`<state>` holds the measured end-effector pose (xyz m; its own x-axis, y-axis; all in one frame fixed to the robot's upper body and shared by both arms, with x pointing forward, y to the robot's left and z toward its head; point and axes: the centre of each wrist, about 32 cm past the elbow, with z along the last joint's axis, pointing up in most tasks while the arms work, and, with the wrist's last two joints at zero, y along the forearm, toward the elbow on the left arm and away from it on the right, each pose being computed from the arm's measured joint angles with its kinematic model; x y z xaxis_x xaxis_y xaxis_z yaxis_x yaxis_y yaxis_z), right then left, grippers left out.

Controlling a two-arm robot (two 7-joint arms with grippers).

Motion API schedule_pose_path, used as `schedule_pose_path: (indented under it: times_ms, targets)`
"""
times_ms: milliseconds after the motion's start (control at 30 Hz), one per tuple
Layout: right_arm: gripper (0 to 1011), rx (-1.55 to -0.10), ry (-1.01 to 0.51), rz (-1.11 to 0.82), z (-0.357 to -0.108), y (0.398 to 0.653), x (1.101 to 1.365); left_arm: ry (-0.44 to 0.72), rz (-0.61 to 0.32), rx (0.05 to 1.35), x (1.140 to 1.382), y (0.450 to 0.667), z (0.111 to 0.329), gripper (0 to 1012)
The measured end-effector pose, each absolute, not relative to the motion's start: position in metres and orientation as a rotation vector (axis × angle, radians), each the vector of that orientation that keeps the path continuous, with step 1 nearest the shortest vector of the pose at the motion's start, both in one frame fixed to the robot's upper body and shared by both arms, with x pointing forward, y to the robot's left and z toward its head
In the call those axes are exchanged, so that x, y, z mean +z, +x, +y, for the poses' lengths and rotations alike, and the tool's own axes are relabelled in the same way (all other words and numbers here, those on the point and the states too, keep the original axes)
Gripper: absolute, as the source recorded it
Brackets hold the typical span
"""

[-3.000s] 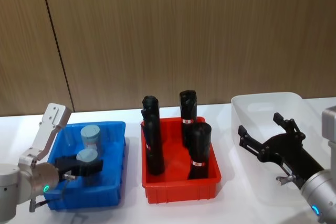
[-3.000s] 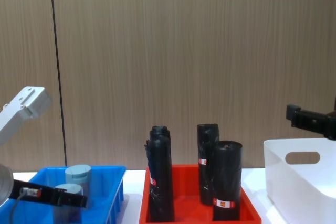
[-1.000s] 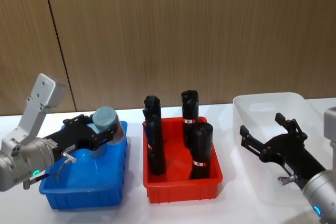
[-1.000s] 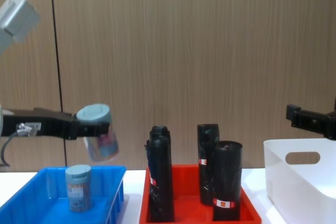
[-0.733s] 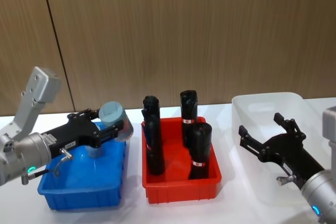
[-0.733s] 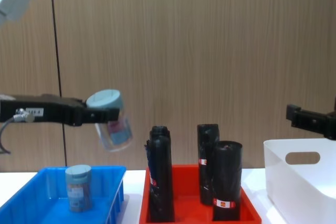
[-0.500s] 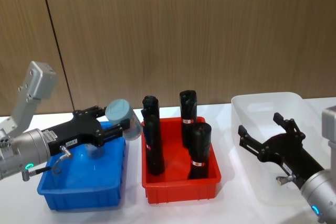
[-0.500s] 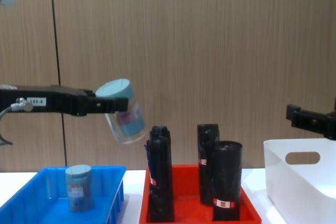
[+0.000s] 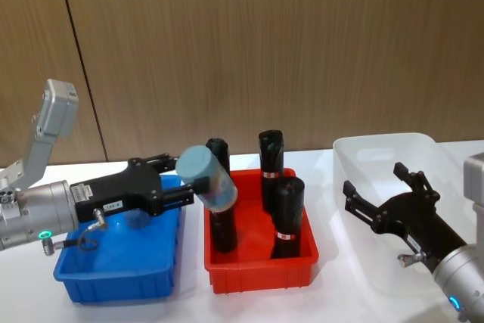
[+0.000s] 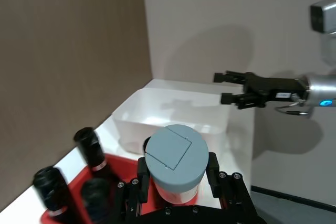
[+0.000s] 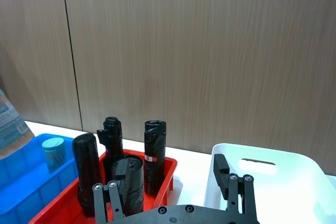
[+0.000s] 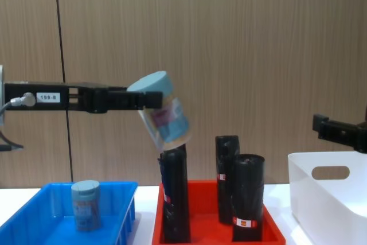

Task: Pick the cotton swabs from the blue box and place them into the white box.

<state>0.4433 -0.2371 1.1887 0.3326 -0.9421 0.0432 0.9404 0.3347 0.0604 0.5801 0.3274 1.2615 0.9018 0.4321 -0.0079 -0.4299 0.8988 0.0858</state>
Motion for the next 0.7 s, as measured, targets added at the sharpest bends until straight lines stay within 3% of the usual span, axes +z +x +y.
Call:
schedule_pose_path:
  times_ms: [300,700]
  targets:
    - [1002,-1.229,0.026,-0.075,-0.237,0.443,1.189,0.047,0.034,0.279,1.263,0.592,0.320,652]
    - [1002,-1.230,0.026,-0.075,-0.237,0.443,1.189,0.031,0.028,0.157,1.263,0.603,0.312,652]
